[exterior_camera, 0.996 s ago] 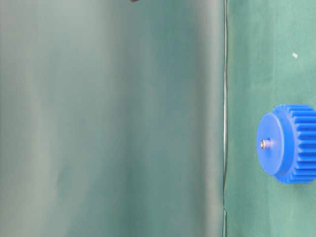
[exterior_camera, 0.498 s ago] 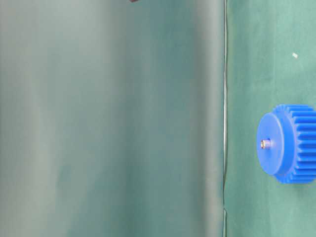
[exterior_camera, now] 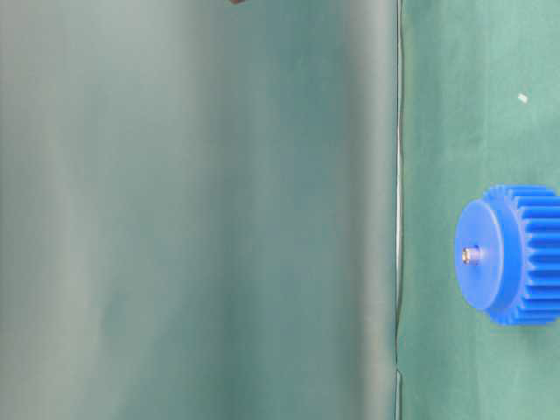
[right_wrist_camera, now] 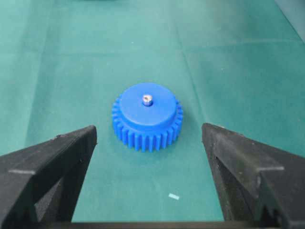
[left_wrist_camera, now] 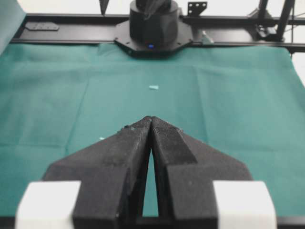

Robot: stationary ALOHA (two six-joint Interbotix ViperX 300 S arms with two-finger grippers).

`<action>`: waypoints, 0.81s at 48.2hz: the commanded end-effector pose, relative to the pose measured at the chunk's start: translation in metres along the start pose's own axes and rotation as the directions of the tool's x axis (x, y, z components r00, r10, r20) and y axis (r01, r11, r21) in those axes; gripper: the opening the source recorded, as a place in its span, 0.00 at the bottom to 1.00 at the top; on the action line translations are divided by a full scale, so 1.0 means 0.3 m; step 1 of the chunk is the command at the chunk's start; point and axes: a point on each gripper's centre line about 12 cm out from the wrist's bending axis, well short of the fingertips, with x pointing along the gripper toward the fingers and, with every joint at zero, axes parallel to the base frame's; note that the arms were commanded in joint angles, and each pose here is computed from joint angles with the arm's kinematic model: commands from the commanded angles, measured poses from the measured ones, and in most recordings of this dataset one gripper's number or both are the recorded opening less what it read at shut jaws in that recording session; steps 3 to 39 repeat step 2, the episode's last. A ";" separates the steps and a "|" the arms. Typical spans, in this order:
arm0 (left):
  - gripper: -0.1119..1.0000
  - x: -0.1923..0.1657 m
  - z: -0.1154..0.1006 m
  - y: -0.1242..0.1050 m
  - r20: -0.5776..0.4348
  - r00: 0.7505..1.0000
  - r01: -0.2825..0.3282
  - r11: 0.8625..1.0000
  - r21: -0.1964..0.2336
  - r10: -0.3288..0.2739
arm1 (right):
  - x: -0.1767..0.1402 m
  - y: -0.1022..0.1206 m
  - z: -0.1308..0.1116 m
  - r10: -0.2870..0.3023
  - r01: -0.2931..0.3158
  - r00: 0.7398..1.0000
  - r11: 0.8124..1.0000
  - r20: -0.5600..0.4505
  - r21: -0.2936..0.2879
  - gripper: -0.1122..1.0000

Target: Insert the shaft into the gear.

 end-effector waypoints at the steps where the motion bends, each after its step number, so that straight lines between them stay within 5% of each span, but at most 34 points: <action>1: 0.10 0.008 0.033 -0.001 0.023 1.000 0.002 1.000 0.003 -0.002 | 0.002 0.004 0.025 0.004 -0.004 1.000 1.000 0.026 -0.002 0.93; 39: 0.10 0.008 0.033 -0.001 0.023 1.000 0.002 1.000 0.003 -0.002 | 0.002 0.004 0.025 0.004 -0.004 1.000 1.000 0.026 -0.002 0.94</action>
